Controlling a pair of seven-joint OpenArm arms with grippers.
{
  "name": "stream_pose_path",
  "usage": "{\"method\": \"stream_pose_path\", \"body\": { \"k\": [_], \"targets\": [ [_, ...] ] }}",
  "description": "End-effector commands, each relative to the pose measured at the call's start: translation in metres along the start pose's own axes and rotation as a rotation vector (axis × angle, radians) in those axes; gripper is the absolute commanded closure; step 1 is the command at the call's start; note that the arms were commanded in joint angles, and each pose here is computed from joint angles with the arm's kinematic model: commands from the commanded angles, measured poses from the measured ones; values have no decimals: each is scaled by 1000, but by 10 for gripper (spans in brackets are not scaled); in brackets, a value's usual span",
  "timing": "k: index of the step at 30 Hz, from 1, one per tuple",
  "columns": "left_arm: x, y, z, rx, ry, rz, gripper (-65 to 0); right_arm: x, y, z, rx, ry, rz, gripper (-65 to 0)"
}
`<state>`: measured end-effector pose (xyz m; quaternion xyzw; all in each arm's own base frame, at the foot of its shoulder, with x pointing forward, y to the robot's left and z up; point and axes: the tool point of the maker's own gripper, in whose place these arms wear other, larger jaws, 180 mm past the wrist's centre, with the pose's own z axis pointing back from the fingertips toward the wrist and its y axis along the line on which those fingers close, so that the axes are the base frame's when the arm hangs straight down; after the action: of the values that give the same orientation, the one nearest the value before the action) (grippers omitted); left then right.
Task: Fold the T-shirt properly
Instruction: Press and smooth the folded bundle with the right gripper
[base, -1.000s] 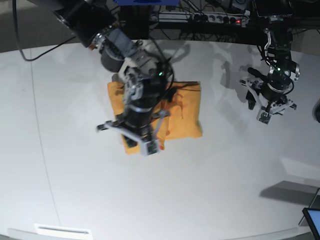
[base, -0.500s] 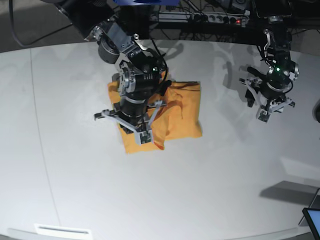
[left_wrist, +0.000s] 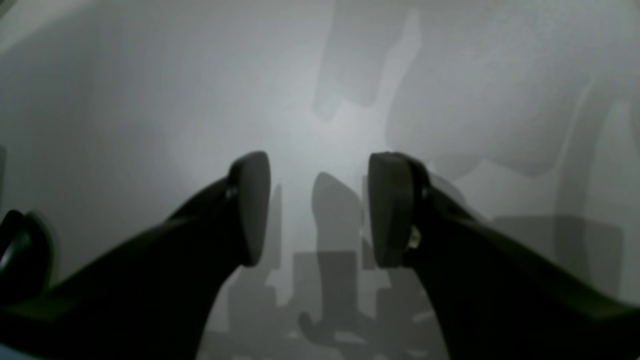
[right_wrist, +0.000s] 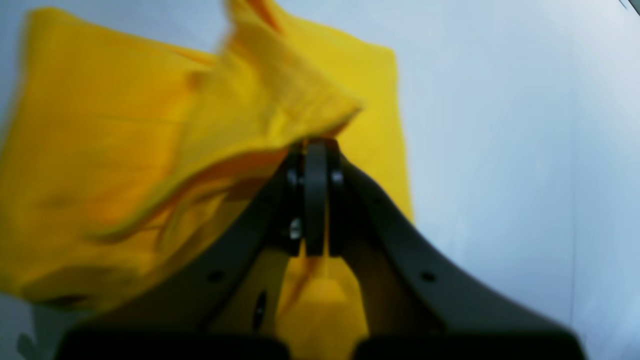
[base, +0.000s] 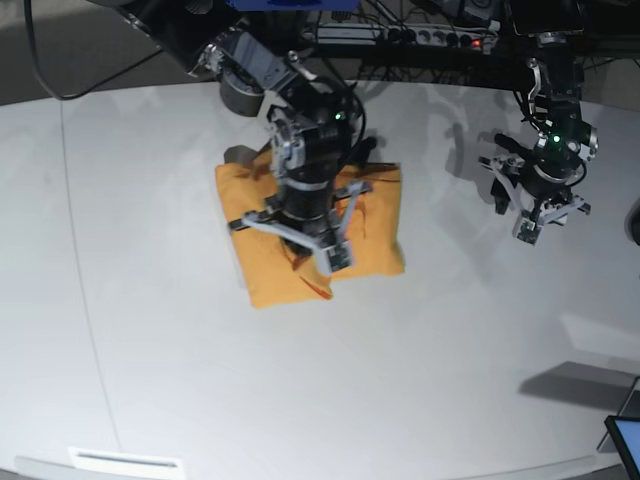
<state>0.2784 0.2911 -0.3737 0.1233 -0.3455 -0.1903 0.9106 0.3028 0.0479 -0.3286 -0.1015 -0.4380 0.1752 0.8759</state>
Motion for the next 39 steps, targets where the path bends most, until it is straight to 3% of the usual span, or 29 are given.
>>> {"method": "stream_pose_path", "body": {
  "k": [1,14,22,28,39],
  "targets": [
    [11,11,4,29,-35,-14,-312,19,1,5,-2,-61,-9,0],
    [11,9,4,24,-36,-13,-312,19,19,14,38,-73,34,0],
    [11,10,4,25,-37,-11,-312,14,-36,-12,-82,-34,47,0],
    [7,8,5,21,-28,-15,-311,20,-46,-18,-84,-50,98,0],
    [8,10,6,27,-28,-18,-311,26,-16,-19,-20,-60,119,0]
  ]
}}
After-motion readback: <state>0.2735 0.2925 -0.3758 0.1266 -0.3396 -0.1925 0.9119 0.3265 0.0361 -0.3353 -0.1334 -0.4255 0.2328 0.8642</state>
